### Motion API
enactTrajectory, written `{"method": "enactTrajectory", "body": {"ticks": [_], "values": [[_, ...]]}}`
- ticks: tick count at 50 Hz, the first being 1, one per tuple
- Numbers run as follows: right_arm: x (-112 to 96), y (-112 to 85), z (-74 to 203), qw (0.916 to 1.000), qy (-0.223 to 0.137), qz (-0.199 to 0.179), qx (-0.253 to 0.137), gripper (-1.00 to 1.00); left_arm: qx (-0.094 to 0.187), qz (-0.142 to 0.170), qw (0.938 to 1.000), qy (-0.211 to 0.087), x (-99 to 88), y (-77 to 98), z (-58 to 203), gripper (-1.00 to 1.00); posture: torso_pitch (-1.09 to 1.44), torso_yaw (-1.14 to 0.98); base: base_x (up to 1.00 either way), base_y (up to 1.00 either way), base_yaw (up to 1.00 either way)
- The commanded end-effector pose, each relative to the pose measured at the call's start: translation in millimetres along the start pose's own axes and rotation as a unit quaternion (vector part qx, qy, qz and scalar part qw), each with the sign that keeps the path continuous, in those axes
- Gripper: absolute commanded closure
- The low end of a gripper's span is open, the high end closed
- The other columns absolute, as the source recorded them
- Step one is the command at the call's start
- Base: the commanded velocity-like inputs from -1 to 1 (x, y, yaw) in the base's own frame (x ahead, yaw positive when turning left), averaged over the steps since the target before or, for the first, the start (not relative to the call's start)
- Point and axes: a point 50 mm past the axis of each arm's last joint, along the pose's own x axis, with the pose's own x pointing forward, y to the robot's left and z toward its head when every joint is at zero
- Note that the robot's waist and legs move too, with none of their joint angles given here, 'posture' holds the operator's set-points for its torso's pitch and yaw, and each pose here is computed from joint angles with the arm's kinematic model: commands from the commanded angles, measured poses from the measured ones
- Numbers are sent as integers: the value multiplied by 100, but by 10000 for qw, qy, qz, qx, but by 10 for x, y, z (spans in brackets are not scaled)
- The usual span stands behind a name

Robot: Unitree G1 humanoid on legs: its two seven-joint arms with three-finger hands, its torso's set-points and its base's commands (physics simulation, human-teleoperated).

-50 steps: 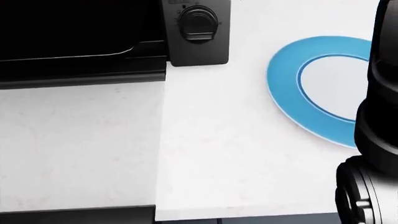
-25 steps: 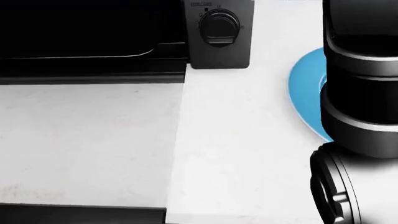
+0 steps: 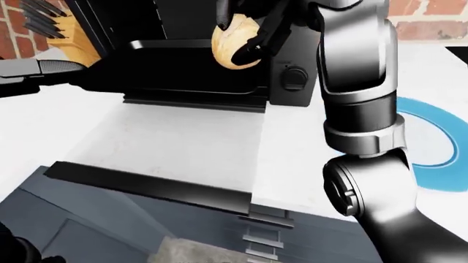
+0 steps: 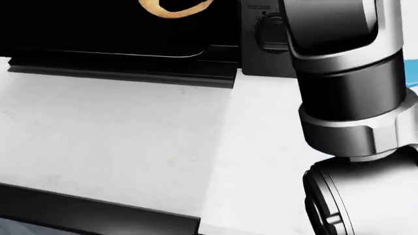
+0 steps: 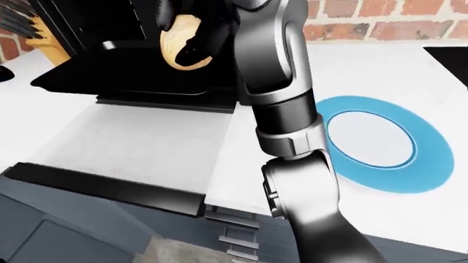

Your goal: Place the bread on the tray of the toaster oven.

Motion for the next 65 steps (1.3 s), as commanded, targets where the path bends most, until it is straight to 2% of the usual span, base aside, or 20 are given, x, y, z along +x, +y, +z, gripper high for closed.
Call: {"method": "enactTrajectory", "body": {"ticks": [1,10,32,45,57,65], "values": [[-38,-99,151,9988,-338,-285,-205,55,38,132,9993,-334,8,49,116,-100,0,44,0,0,0],[71,-88,101,9990,-350,-237,-134,55,35,133,9991,-405,-6,93,139,-100,0,48,0,0,0],[274,-75,-53,9988,-249,-422,-49,55,128,83,9991,-406,-12,42,94,-100,0,48,0,0,0],[364,-57,-165,9980,-89,-577,-255,54,153,87,9991,-384,-48,83,74,-100,0,48,0,0,0],[413,-93,-249,9961,-2,-841,-267,53,170,93,9991,-375,-42,60,67,-100,0,48,0,0,0],[426,-93,-271,9958,52,-871,-275,48,172,87,9991,-388,-35,61,75,-100,0,48,0,0,0]]}}
